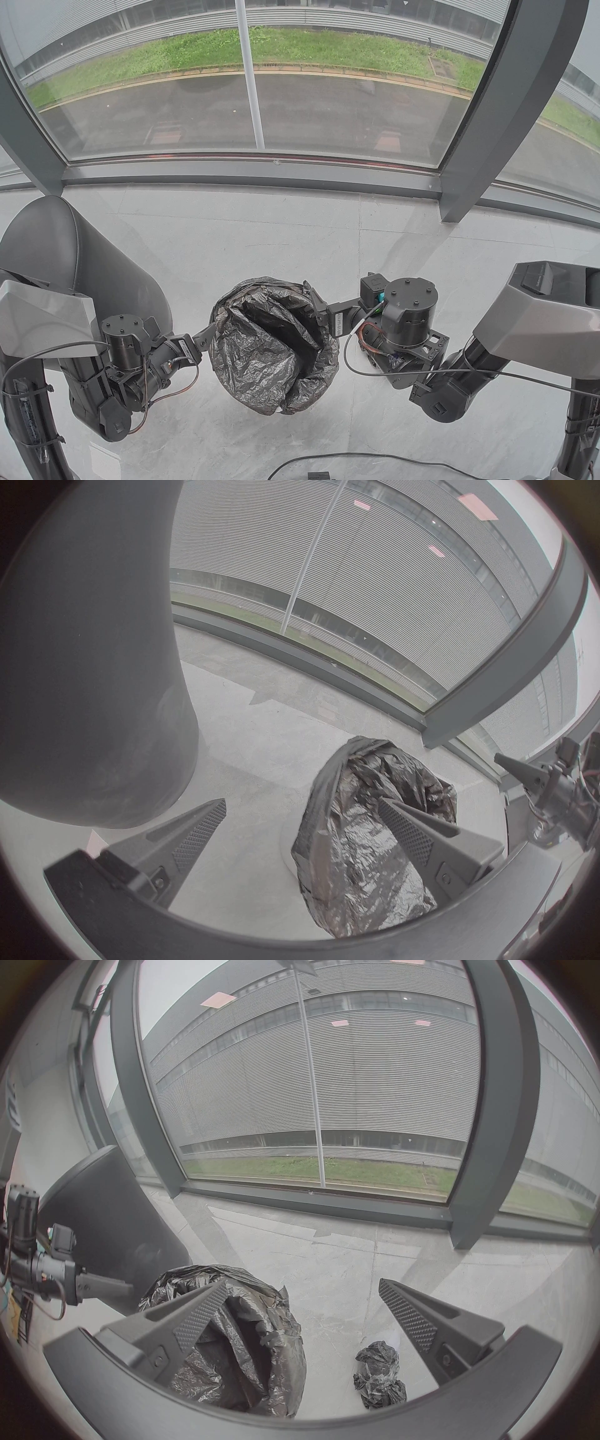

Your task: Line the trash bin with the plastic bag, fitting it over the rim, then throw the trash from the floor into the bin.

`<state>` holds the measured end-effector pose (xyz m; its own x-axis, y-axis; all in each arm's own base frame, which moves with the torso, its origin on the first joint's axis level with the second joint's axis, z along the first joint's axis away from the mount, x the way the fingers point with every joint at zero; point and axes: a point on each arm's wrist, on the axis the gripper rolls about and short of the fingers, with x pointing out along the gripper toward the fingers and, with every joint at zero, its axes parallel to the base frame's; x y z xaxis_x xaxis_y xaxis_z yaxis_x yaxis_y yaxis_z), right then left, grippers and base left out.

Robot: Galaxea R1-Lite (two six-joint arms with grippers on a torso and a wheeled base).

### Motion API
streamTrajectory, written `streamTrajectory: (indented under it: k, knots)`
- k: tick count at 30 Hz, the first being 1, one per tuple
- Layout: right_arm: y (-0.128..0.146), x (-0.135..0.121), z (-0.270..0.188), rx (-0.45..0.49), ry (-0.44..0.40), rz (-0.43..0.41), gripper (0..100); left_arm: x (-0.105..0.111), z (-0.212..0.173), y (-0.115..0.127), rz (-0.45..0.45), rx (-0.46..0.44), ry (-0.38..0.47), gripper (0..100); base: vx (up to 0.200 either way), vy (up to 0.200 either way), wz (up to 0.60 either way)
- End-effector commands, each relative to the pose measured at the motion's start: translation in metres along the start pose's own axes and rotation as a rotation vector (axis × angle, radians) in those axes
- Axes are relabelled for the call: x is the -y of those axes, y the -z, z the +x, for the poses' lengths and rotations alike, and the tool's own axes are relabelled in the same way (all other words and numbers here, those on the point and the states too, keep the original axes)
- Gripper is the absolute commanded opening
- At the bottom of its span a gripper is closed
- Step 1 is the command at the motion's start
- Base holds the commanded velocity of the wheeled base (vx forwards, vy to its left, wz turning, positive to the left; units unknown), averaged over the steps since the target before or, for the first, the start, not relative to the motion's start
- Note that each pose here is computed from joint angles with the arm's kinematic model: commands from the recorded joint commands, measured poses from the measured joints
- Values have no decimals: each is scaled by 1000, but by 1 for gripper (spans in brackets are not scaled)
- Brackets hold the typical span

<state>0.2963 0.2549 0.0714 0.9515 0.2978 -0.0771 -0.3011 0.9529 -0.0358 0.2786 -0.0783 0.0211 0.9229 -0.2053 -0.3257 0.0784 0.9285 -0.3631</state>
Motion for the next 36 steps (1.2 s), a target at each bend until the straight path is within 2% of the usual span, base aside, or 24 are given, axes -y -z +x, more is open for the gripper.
streamTrajectory:
  k: [1, 7, 13, 18, 23, 36]
  knots:
    - [-3, 12, 0, 3, 24, 25, 100, 10, -5, 9, 32, -34, 30, 100, 0, 0, 0]
    - [-12, 17, 0, 23, 34, 40, 100, 19, 1, 25, 86, -79, 51, 100, 0, 0, 0]
    - [-7, 23, 5, 13, 31, 40, 100, 17, 20, 35, 110, -63, -7, 100, 0, 0, 0]
    - [-3, 23, 6, 5, 31, 37, 100, 13, 25, 31, 99, -43, -22, 100, 0, 0, 0]
    - [0, 22, 8, 0, 31, 35, 100, 5, 29, 22, 77, 3, -73, 100, 0, 0, 0]
    - [-1, 22, 8, 2, 30, 36, 100, -3, 32, 14, 64, 32, -97, 100, 0, 0, 0]
